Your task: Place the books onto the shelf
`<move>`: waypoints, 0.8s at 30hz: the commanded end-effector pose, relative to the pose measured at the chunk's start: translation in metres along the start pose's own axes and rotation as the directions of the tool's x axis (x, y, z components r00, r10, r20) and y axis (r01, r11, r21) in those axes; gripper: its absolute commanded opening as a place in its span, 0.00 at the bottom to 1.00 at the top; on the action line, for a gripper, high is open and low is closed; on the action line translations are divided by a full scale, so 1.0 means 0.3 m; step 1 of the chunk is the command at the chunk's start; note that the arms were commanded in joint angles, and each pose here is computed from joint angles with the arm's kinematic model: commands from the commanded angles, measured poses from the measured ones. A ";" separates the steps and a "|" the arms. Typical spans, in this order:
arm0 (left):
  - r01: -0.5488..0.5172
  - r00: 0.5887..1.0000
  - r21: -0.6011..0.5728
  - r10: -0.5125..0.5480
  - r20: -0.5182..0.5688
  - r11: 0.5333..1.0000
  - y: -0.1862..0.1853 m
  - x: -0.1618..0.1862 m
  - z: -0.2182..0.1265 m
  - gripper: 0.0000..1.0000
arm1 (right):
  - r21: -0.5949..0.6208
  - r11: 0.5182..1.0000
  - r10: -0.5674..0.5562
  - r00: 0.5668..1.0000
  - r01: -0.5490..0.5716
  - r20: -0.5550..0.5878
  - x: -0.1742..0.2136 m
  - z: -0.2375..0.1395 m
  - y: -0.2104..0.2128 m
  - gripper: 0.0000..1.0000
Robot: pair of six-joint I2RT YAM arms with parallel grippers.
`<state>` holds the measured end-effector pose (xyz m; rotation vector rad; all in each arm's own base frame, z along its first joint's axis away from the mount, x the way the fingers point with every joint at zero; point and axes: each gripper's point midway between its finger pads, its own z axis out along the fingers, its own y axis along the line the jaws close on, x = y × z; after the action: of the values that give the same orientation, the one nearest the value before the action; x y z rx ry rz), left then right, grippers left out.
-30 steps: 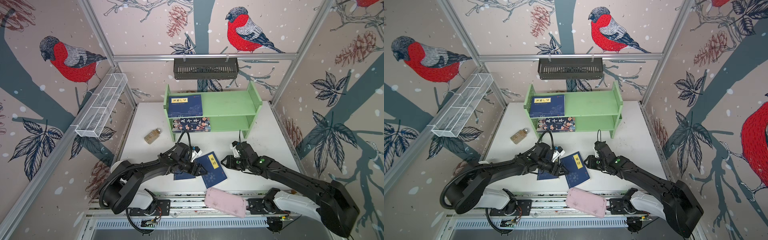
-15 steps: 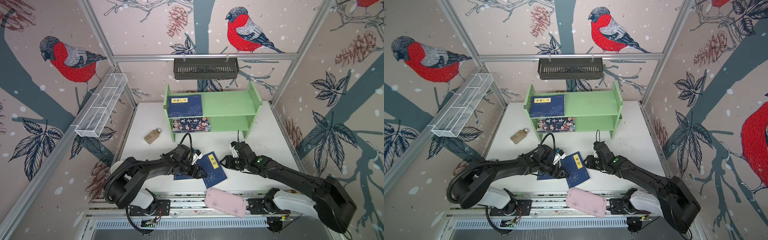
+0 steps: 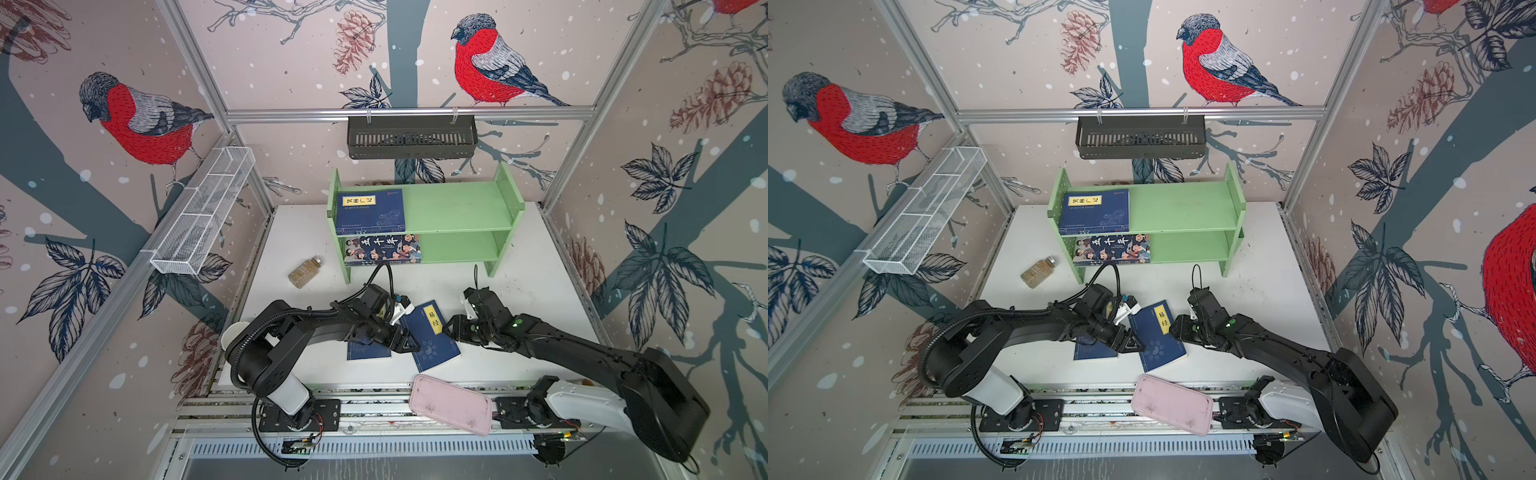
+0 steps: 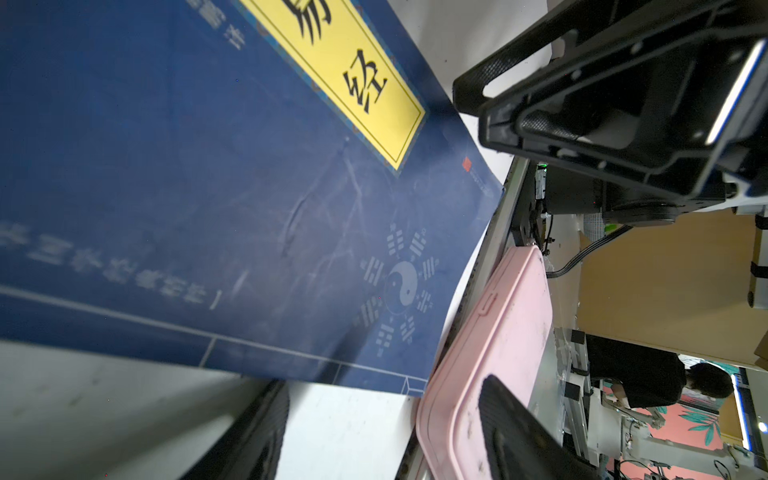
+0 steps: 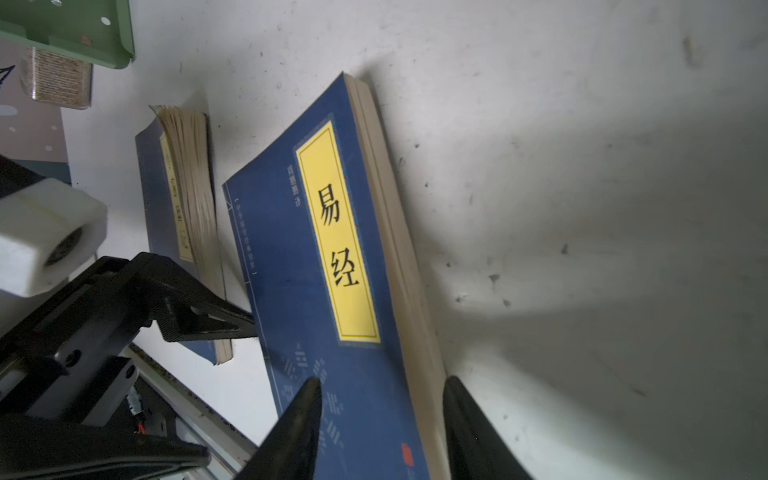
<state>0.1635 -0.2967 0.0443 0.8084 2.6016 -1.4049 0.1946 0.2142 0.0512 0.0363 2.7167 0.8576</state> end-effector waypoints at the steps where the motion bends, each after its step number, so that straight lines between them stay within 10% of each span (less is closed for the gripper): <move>1: -0.061 0.997 -0.003 0.061 0.049 0.998 -0.005 -0.042 0.001 0.74 | 0.031 0.999 0.023 1.000 -0.024 0.020 -0.007 0.004 -0.029 0.50; 24: -0.039 0.992 -0.041 0.044 0.116 0.998 0.026 -0.048 -0.003 0.77 | -0.060 0.997 0.057 0.998 -0.056 0.018 -0.005 0.011 -0.085 0.55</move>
<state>0.1748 -0.2968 0.0443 0.7532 2.5222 -1.3606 0.1992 0.1894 0.0323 0.1590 2.6925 0.8993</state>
